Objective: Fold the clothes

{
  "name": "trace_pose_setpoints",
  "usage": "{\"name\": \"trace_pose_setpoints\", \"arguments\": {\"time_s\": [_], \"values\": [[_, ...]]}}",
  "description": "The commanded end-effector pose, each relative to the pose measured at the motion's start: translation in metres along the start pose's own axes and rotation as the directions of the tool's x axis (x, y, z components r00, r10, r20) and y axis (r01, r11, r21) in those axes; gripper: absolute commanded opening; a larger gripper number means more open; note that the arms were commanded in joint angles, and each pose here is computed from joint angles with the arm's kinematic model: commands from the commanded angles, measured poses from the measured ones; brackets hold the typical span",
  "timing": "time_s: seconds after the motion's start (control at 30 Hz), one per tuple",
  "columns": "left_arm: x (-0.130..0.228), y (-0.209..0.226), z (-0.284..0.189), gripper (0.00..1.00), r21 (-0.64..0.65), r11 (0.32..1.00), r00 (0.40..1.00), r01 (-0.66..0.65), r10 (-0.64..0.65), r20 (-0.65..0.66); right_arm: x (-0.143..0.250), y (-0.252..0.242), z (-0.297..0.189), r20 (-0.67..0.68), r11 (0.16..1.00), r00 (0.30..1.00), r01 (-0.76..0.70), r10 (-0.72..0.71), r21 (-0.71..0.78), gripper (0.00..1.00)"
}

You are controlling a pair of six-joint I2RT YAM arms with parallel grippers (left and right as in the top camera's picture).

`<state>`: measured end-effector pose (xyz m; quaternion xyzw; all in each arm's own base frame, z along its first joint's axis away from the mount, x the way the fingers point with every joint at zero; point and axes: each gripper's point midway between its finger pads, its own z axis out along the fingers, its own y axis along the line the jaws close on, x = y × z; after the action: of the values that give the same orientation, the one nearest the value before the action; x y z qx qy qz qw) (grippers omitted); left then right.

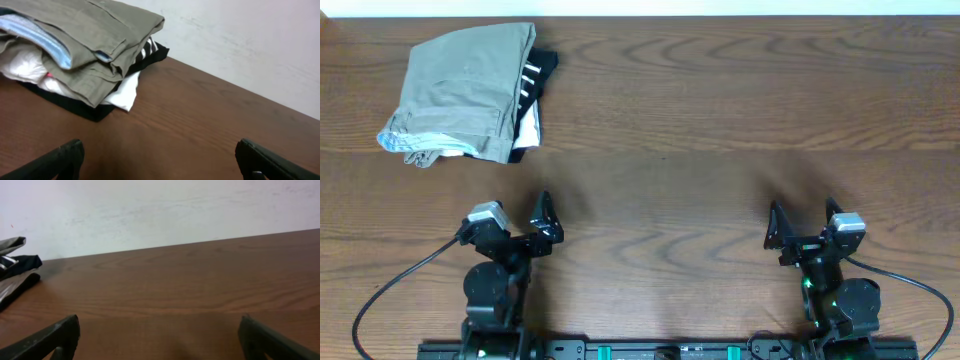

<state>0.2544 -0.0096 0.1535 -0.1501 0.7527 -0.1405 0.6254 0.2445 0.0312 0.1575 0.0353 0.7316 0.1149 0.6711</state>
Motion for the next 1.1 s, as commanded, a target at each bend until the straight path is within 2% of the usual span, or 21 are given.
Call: {"name": "trace_pose_setpoints", "arguments": {"time_s": [0.0,0.33,0.47,0.9,1.07], "values": [[-0.008,0.004,-0.003,0.98,-0.03,0.999,0.998,-0.017,0.019,0.058,0.001,0.003,0.0,-0.002,1.0,1.0,0.015,-0.015,-0.011,0.99],[0.0,0.012,-0.005,0.98,-0.046,0.999,0.995,-0.014,0.018,0.099,0.001,0.003,0.0,-0.002,1.0,1.0,0.015,-0.015,-0.011,0.99],[0.014,0.019,-0.007,0.98,-0.072,0.997,0.998,-0.027,0.03,0.047,0.001,0.003,0.0,-0.002,1.0,1.0,0.015,-0.015,-0.011,0.99],[0.01,0.017,-0.008,0.98,-0.074,0.971,0.972,-0.226,0.23,0.048,0.001,0.003,0.0,-0.002,1.0,1.0,0.015,-0.015,-0.011,0.99],[0.011,0.015,-0.008,0.98,-0.063,0.972,0.972,-0.228,0.231,0.047,0.001,0.003,0.0,-0.002,1.0,1.0,0.015,-0.015,-0.011,0.99]]}}
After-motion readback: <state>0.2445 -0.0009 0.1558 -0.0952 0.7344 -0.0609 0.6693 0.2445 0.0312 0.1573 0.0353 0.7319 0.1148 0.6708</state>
